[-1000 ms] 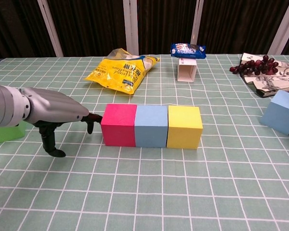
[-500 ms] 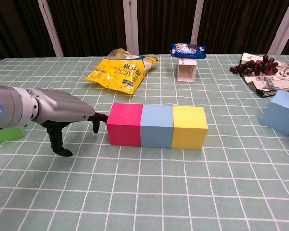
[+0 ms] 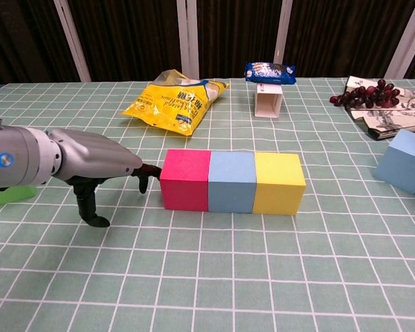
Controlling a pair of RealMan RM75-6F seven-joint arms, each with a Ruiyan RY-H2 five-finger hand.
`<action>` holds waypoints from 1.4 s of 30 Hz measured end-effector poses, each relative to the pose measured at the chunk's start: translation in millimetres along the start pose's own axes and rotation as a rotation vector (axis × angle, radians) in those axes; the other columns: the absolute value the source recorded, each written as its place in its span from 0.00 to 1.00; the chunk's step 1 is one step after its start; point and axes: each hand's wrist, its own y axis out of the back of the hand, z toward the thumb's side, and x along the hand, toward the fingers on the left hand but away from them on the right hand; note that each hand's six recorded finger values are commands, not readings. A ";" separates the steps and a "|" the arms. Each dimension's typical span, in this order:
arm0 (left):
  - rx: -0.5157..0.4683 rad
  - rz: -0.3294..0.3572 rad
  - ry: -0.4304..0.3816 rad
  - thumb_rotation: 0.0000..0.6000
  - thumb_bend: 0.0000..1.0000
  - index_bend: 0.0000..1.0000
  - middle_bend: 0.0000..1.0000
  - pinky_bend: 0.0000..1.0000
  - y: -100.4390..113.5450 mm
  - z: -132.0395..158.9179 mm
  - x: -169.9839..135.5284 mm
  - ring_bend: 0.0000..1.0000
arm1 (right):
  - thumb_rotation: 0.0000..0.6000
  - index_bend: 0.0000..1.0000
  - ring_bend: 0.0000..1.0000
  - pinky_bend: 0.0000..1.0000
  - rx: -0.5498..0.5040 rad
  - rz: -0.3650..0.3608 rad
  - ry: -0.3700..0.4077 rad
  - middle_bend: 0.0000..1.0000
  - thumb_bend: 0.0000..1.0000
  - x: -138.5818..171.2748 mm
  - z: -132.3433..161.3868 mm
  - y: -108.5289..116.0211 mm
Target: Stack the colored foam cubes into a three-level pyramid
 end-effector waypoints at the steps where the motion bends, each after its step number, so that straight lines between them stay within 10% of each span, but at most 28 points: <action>1: 0.001 0.001 0.002 1.00 0.37 0.07 0.20 0.16 0.3 -0.8 -0.5 0.10 | 1.00 0.00 0.00 0.00 0.000 0.001 0.000 0.00 0.24 0.0 0.0 -0.2; 14: -0.023 0.031 0.063 1.00 0.28 0.05 0.19 0.16 11.0 -26.7 -25.3 0.10 | 1.00 0.00 0.00 0.00 -0.003 0.015 0.001 0.00 0.24 1.3 0.5 -3.8; 30: -0.322 0.559 0.280 1.00 0.07 0.00 0.05 0.08 41.8 -90.0 -117.7 0.07 | 1.00 0.00 0.00 0.00 -0.018 0.001 0.033 0.00 0.22 3.2 4.0 3.2; 42: -0.434 0.670 0.362 1.00 0.01 0.00 0.04 0.08 19.2 -103.6 -160.6 0.07 | 1.00 0.00 0.00 0.00 0.041 0.039 0.011 0.00 0.16 2.7 -2.7 4.2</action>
